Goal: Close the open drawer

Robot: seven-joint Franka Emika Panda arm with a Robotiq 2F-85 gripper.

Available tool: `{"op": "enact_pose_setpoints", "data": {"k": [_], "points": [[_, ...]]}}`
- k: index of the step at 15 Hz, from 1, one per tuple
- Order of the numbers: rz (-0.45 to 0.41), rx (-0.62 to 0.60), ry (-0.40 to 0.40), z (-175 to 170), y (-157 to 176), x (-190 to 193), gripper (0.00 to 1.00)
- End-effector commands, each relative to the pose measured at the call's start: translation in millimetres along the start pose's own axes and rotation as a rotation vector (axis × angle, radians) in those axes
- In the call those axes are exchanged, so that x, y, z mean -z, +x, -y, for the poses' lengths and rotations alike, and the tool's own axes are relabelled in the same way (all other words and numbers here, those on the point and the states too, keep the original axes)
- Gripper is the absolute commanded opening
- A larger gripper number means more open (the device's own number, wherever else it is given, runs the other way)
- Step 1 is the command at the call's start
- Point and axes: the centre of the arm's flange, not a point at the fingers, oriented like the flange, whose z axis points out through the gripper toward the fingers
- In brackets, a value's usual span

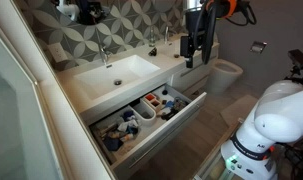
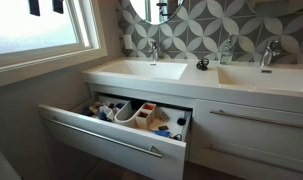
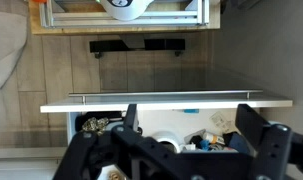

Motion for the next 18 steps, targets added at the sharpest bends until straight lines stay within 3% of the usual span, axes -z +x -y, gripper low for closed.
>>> {"op": "enact_pose_setpoints", "data": {"k": [1,7,14,18], "points": [[-0.001,0.000,0.000,0.0,-0.1,0.3,1.00],[-0.013,-0.007,-0.026,9.4,4.3,-10.0,1.00],[-0.053,0.004,-0.084,47.4,33.4,-74.6,1.00],[0.005,0.029,-0.080,64.6,48.1,-124.9,1.00]]}}
